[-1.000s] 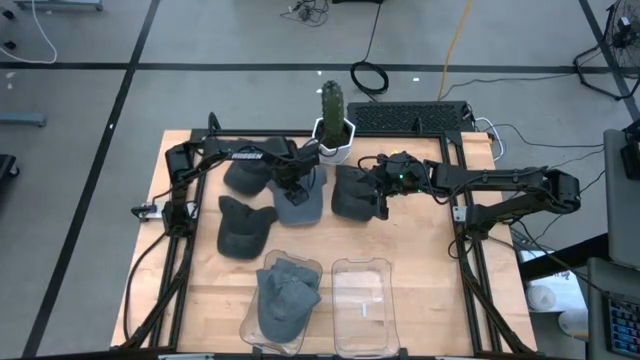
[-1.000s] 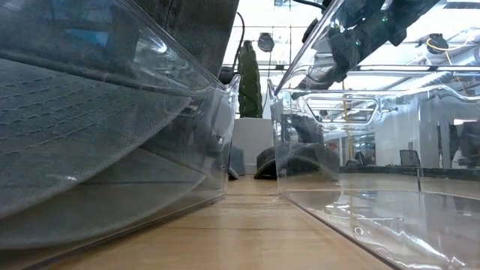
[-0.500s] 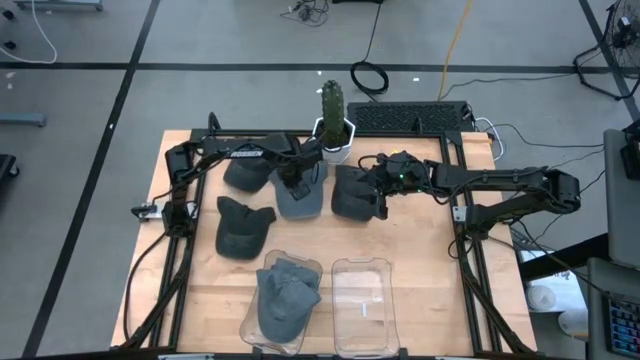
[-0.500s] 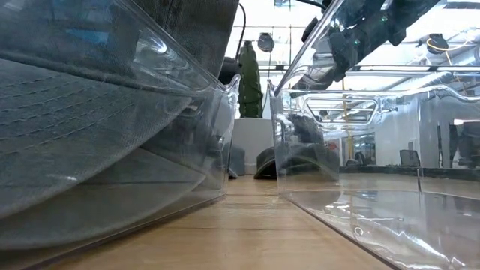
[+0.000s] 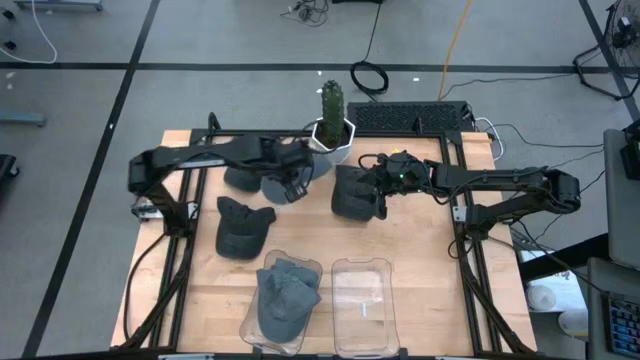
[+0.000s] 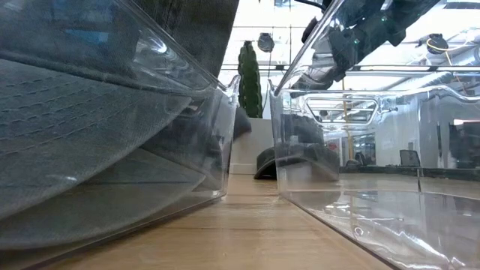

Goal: Pick & Place hat
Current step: Put the gray cap into the left transparent bin

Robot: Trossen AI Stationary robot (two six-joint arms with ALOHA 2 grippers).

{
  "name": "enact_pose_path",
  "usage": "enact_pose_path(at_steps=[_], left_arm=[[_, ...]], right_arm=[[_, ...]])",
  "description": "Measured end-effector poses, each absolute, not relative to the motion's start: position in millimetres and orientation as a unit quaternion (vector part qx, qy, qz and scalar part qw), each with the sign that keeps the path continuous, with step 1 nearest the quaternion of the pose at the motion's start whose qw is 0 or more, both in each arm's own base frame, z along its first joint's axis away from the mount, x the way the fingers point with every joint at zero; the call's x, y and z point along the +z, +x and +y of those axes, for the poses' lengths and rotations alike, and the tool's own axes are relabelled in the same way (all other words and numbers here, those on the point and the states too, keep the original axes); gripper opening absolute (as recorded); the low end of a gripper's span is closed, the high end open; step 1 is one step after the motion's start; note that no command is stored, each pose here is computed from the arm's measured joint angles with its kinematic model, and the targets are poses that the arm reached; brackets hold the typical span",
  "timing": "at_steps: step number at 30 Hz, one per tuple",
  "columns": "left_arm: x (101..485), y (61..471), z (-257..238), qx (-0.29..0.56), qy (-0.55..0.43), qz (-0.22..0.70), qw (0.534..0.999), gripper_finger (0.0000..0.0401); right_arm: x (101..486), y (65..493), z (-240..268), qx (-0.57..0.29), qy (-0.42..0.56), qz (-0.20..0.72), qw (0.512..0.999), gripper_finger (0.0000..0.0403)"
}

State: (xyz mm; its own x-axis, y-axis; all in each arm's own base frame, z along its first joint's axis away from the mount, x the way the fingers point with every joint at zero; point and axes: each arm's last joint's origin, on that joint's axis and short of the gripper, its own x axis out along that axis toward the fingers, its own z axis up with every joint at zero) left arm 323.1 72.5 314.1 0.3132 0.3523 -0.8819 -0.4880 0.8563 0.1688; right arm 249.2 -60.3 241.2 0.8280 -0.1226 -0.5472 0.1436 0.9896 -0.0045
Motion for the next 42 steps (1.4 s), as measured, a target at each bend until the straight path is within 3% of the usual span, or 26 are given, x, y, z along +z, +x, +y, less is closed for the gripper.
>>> enact_pose_path(at_steps=[4, 8, 14, 18, 35, 42], left_arm=[[346, 309, 56, 0.267, -0.057, 0.457, 0.847, 0.0001], [372, 301, 44, 0.261, -0.049, 0.378, 0.887, 0.0001], [393, 305, 31, 0.228, -0.023, 0.294, 0.928, 0.0001], [399, 310, 24, 0.209, 0.001, 0.265, 0.941, 0.0000], [410, 317, 5, 0.173, 0.034, 0.205, 0.963, 0.0000], [410, 318, 6, 0.174, 0.034, 0.205, 0.963, 0.0000]], right_arm=[[238, 251, -61, -0.077, 0.035, 0.250, 0.965, 0.0226], [225, 248, -58, -0.064, 0.091, 0.150, 0.982, 0.0226], [212, 239, -54, -0.017, 0.192, 0.013, 0.981, 0.0226], [216, 239, -52, 0.016, 0.235, -0.032, 0.971, 0.0226], [221, 252, -44, 0.077, 0.258, -0.105, 0.957, 0.0225], [235, 261, -33, 0.104, 0.231, -0.117, 0.960, 0.0193]])
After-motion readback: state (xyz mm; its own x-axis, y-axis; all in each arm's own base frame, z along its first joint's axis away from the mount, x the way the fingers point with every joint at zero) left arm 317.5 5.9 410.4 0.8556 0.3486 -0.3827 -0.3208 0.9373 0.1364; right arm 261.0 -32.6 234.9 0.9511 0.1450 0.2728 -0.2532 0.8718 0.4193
